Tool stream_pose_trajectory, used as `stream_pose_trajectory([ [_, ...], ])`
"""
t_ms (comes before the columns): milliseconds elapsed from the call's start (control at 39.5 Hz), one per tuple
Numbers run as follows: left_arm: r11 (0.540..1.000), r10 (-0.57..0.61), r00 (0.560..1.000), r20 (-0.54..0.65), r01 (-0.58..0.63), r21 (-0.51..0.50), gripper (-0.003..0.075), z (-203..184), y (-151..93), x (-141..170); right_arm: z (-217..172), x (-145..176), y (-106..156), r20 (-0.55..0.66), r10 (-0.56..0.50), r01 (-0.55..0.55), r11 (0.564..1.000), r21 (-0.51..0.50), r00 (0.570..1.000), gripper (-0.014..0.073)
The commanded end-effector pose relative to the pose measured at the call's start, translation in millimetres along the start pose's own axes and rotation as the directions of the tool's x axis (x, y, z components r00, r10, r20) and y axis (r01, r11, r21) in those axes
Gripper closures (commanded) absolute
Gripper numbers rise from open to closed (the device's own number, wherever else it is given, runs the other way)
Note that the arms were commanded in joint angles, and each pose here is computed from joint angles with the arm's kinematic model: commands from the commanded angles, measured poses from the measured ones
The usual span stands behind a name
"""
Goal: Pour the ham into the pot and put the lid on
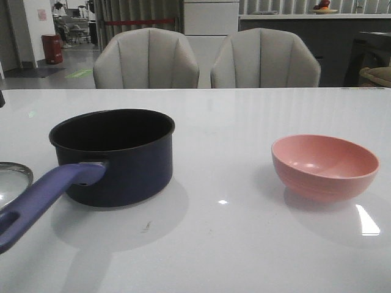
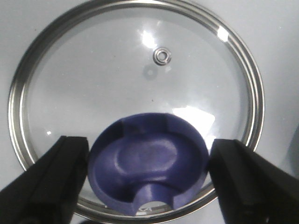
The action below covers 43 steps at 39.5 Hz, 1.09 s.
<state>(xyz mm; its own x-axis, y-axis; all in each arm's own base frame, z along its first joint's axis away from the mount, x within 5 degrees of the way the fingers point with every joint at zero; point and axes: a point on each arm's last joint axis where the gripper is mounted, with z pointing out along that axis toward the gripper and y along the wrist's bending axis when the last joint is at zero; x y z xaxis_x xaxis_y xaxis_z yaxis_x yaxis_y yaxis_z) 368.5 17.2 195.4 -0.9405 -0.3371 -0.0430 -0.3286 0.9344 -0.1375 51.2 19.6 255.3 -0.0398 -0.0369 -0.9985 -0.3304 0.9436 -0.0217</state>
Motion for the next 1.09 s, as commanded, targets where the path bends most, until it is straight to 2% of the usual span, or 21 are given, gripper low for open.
stream_pose_trajectory([
  [0, 0.999, -0.008, 0.998, 0.064, 0.005, 0.043, 0.0209, -20, -5, -4, -1, -15, -1, 0.092, -0.011, 0.010, 1.000, 0.014, 0.996, 0.0440],
  [329, 0.998, -0.020, 0.998, 0.052, 0.017, 0.058, 0.0216, -16, -6, -4, -1, -15, -1, 0.092, -0.011, 0.010, 1.000, 0.014, 0.996, 0.0440],
  [557, 0.998, -0.020, 0.998, 0.052, 0.017, 0.058, 0.0362, -16, -6, -4, -1, -15, -1, 0.092, -0.011, 0.010, 1.000, 0.014, 0.996, 0.0440],
  [633, 0.998, -0.020, 0.998, 0.052, 0.017, 0.058, 0.0388, -16, -6, -4, -1, -15, -1, 0.092, -0.011, 0.010, 1.000, 0.014, 0.996, 0.0440],
  [1064, 0.998, -0.011, 0.998, 0.069, 0.006, 0.062, 0.0390, -28, -9, -9, -1, -15, -1, 0.092, -0.011, 0.010, 1.000, 0.014, 0.996, 0.0440],
])
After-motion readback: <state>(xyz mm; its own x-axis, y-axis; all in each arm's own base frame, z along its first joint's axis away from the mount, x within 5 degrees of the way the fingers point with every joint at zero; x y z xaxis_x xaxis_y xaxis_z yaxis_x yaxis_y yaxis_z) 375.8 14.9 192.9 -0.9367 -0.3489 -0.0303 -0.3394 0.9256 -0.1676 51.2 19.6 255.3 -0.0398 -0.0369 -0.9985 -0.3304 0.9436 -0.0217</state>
